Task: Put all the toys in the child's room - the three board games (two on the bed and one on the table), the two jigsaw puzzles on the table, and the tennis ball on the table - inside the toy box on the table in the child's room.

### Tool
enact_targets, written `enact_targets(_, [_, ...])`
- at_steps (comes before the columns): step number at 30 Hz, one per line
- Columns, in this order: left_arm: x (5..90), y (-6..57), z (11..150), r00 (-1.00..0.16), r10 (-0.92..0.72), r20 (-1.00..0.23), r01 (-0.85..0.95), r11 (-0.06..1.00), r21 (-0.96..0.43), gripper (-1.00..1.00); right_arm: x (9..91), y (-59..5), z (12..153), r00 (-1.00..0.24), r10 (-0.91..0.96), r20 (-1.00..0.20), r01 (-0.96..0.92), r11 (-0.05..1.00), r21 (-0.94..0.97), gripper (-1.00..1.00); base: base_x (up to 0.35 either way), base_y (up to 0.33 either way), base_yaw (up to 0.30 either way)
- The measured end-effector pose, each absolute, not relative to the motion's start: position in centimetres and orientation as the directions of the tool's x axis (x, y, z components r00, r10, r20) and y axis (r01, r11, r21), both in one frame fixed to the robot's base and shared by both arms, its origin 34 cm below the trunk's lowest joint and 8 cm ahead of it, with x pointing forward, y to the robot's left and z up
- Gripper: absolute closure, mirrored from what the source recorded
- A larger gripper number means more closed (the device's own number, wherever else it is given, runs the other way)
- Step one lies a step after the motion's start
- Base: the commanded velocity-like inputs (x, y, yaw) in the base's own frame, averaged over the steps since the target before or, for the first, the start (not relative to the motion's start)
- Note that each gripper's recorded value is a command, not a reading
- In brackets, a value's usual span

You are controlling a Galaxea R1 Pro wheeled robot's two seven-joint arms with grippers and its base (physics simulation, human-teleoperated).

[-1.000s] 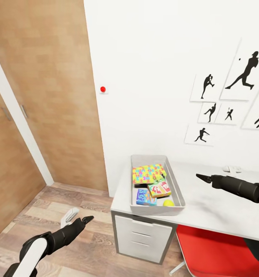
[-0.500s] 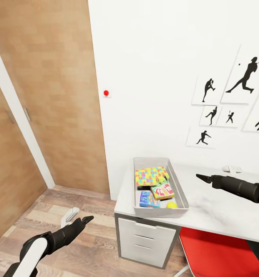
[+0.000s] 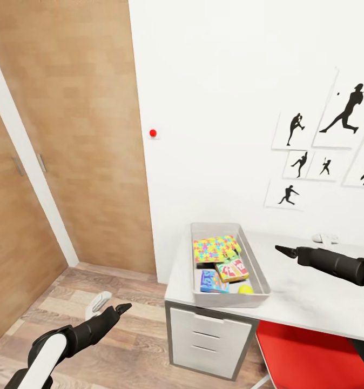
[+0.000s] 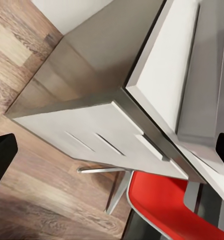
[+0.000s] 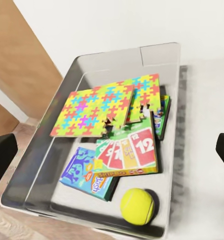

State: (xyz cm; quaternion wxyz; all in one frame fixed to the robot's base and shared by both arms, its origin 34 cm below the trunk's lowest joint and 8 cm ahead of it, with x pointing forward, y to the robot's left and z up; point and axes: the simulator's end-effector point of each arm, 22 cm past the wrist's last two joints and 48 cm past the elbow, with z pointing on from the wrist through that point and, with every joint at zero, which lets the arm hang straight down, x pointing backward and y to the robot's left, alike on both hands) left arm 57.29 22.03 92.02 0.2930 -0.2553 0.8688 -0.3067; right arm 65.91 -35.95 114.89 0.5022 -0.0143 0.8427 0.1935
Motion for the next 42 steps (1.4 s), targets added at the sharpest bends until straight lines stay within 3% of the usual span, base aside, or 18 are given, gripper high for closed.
enact_targets(14, [57.5, 22.4, 91.9, -0.684, -0.633, -0.363, -0.271, 0.682, -0.680, -1.00, 64.9, -35.8, 113.6, -0.533, 0.201, -0.822, -0.201, 0.913, 0.354, -1.00, 0.000, 0.134, -0.052])
enact_targets(42, [57.7, 24.3, 90.6, -0.639, -0.676, -0.367, -0.325, 0.670, -0.668, -1.00, 64.5, -35.9, 114.3, -0.536, 0.239, -0.810, -0.187, 0.902, 0.389, -1.00, 0.000, 0.008, -0.262])
